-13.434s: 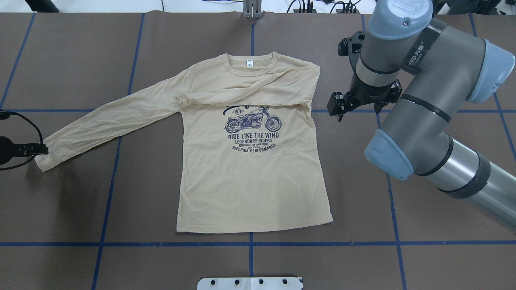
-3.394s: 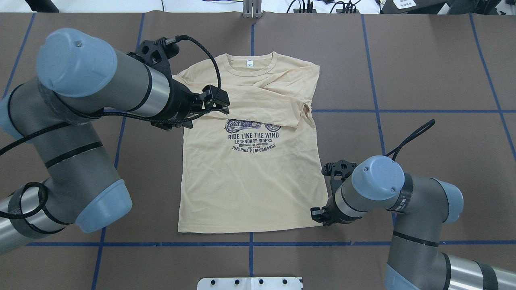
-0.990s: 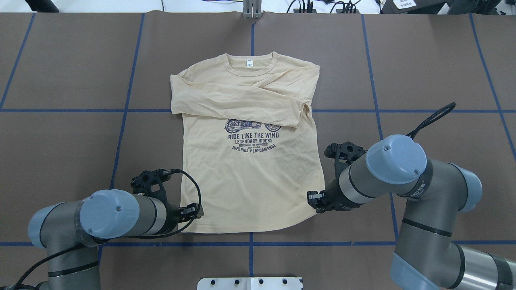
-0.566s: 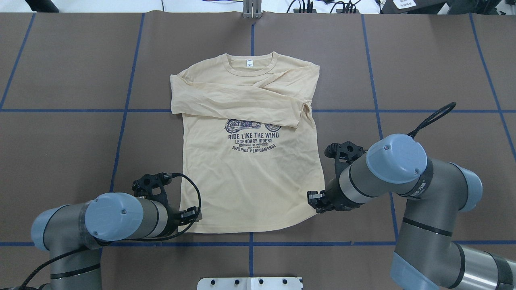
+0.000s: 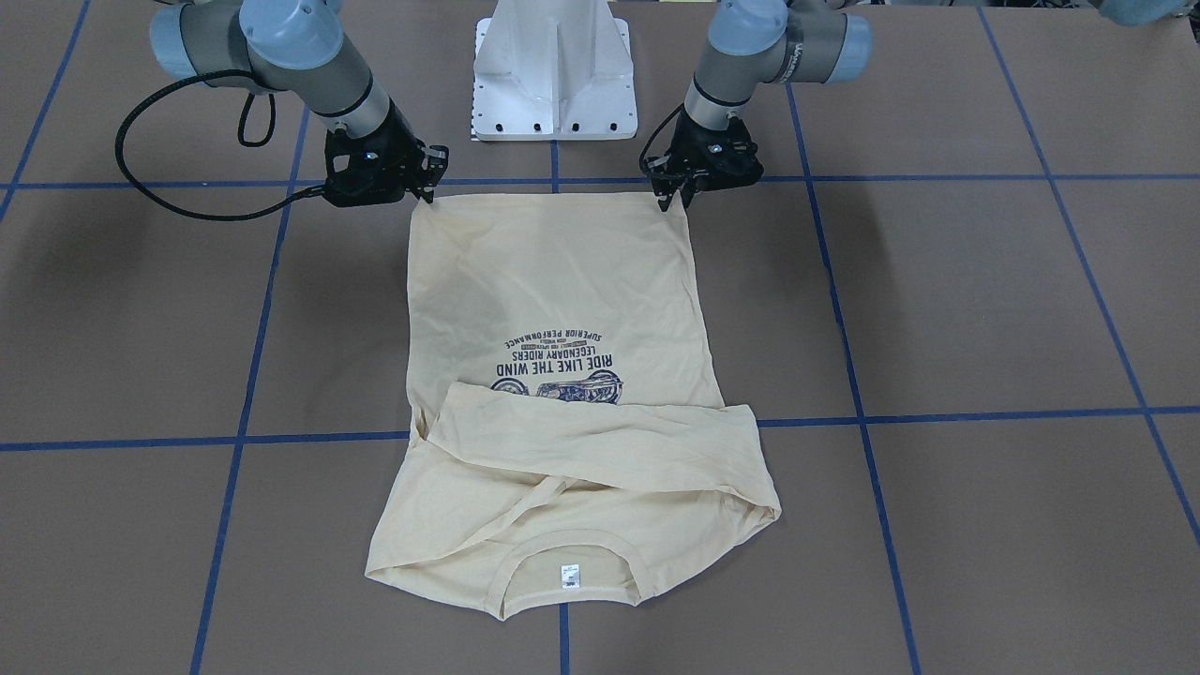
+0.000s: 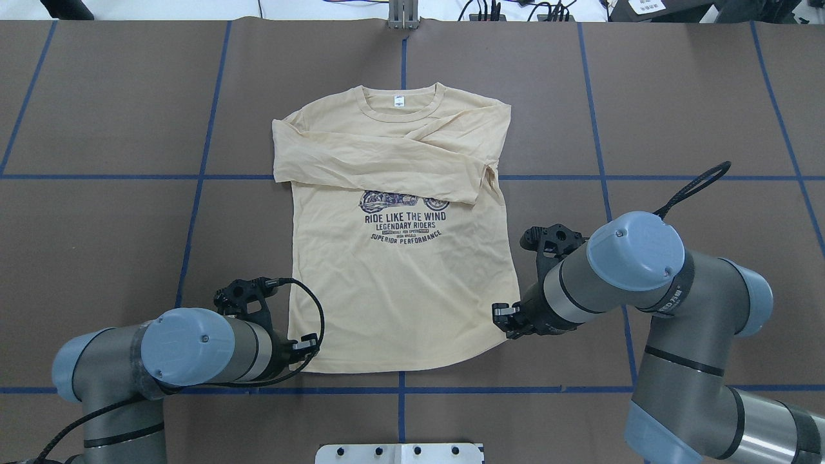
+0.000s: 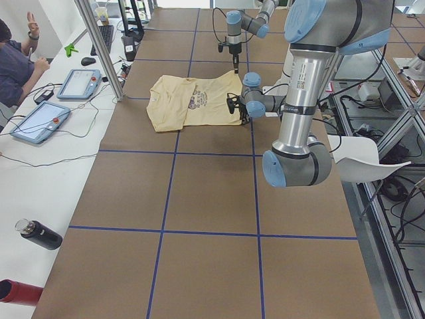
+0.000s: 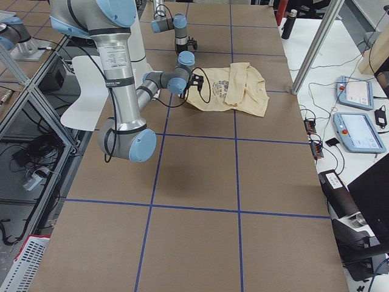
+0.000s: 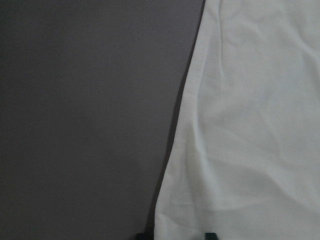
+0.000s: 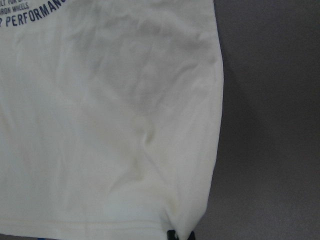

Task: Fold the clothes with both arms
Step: 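Grip both hem corners with the left and right grippers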

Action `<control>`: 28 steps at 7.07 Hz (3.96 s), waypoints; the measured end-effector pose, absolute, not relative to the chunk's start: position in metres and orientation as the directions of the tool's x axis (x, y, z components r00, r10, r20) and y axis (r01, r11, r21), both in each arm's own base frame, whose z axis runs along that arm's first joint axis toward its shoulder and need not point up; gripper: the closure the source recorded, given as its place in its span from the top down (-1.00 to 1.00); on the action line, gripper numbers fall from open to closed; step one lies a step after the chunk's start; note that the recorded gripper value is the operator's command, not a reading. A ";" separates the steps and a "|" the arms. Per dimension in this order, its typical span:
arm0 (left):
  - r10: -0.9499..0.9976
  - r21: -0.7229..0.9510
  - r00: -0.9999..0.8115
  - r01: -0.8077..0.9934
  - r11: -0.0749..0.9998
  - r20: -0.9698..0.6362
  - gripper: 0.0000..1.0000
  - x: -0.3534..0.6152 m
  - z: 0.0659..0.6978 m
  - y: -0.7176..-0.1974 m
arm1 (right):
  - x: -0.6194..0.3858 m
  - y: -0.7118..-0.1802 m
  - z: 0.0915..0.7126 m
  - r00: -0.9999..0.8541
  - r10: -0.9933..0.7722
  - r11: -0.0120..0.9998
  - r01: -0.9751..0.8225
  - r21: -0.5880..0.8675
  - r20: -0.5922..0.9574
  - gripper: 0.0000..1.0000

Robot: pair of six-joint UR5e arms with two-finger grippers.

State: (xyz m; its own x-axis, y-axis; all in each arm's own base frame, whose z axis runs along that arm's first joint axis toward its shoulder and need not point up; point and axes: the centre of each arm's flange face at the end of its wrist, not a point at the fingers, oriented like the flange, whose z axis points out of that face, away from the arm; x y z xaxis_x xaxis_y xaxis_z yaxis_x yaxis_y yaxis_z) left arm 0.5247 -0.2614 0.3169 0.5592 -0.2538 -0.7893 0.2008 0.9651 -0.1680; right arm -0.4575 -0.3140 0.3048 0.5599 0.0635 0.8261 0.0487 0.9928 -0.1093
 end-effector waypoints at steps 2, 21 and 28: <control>-0.256 -0.170 0.568 0.202 0.965 -0.782 -1.00 0.532 0.297 -0.263 | -0.456 -0.314 0.304 0.558 0.064 0.992 0.051 -0.111 0.827 -1.00; -0.256 -0.158 0.648 0.208 0.965 -0.717 -0.38 0.532 0.313 -0.261 | -0.457 -0.315 0.308 0.565 0.068 0.992 0.050 -0.117 0.822 -1.00; -0.256 -0.160 0.645 0.205 0.966 -0.720 -1.00 0.533 0.310 -0.261 | -0.456 -0.316 0.309 0.566 0.071 0.992 0.047 -0.117 0.821 -1.00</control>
